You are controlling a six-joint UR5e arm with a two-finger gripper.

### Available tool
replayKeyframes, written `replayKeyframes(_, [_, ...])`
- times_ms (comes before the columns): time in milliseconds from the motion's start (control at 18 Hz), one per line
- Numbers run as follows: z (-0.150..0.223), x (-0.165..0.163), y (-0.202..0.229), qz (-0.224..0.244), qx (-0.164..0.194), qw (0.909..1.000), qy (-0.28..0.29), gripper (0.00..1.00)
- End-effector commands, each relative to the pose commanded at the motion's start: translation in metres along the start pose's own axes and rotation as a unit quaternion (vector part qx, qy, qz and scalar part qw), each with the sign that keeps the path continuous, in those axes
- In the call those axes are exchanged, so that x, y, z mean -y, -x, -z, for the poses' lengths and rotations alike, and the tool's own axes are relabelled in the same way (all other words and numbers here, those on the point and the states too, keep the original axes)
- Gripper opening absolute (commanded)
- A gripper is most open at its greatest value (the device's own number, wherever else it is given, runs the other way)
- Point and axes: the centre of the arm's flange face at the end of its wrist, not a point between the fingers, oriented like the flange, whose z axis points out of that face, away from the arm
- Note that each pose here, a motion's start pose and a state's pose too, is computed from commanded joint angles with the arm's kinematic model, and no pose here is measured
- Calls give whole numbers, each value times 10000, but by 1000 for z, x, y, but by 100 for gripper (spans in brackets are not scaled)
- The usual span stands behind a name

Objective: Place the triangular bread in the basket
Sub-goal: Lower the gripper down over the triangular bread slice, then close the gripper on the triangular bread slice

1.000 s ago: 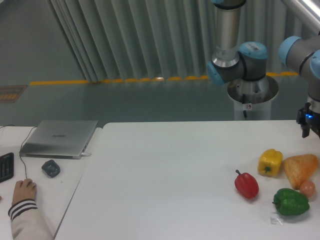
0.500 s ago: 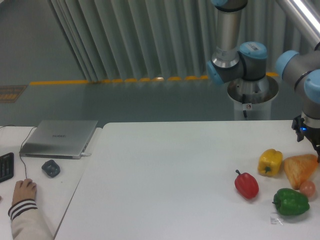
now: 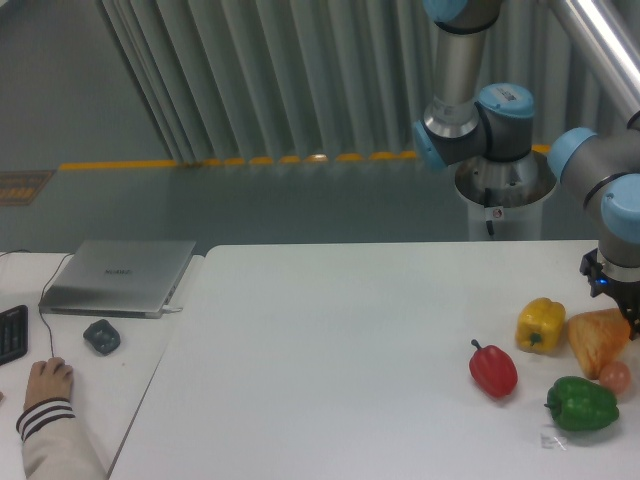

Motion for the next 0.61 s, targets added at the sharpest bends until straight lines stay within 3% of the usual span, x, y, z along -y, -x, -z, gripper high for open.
replayKeyframes(444, [-10, 9, 3, -52, 11, 10000, 15, 87])
replayKeyframes(611, [-11, 8, 3, -69, 2, 10000, 15, 60])
